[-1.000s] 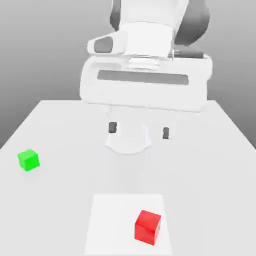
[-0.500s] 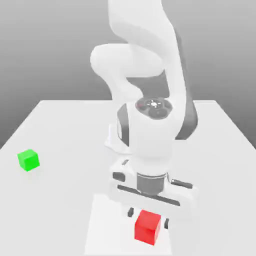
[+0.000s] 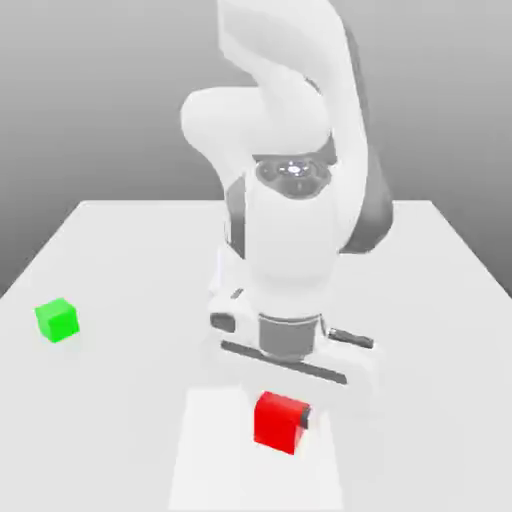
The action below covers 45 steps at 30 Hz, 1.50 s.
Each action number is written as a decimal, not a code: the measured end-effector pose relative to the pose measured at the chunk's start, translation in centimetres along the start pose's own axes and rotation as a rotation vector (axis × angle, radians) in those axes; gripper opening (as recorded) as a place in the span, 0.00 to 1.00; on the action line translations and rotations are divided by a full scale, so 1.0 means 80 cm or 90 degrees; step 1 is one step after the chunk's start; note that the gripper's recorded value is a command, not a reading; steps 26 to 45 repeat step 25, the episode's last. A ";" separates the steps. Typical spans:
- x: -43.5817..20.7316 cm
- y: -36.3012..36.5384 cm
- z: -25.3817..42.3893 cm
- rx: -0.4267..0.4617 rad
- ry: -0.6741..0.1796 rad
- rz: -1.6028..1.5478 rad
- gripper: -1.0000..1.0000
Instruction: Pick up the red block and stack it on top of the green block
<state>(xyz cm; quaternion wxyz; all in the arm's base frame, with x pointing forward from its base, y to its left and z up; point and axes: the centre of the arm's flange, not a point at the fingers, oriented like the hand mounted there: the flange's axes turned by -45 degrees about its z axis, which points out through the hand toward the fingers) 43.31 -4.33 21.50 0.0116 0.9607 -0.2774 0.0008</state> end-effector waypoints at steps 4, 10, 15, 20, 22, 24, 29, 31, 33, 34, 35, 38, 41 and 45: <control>0.034 0.177 -0.008 -0.013 -0.002 0.178 0.00; -0.010 0.383 -0.021 -0.013 -0.008 0.390 0.00; -0.089 0.499 -0.028 0.006 -0.010 0.537 0.00; -0.105 0.517 0.022 0.013 -0.010 0.565 0.00; -0.107 0.516 0.046 0.012 -0.010 0.566 1.00; -0.107 0.516 0.046 0.012 -0.010 0.566 1.00; -0.107 0.516 0.046 0.012 -0.010 0.566 1.00; -0.107 0.516 0.046 0.012 -0.010 0.566 1.00; -0.107 0.516 0.046 0.012 -0.010 0.566 1.00; -0.107 0.516 0.046 0.012 -0.010 0.566 1.00; -0.107 0.516 0.046 0.012 -0.010 0.566 1.00; -0.107 0.516 0.046 0.012 -0.010 0.566 1.00; -0.107 0.516 0.046 0.012 -0.010 0.566 1.00; -0.107 0.516 0.046 0.012 -0.010 0.566 1.00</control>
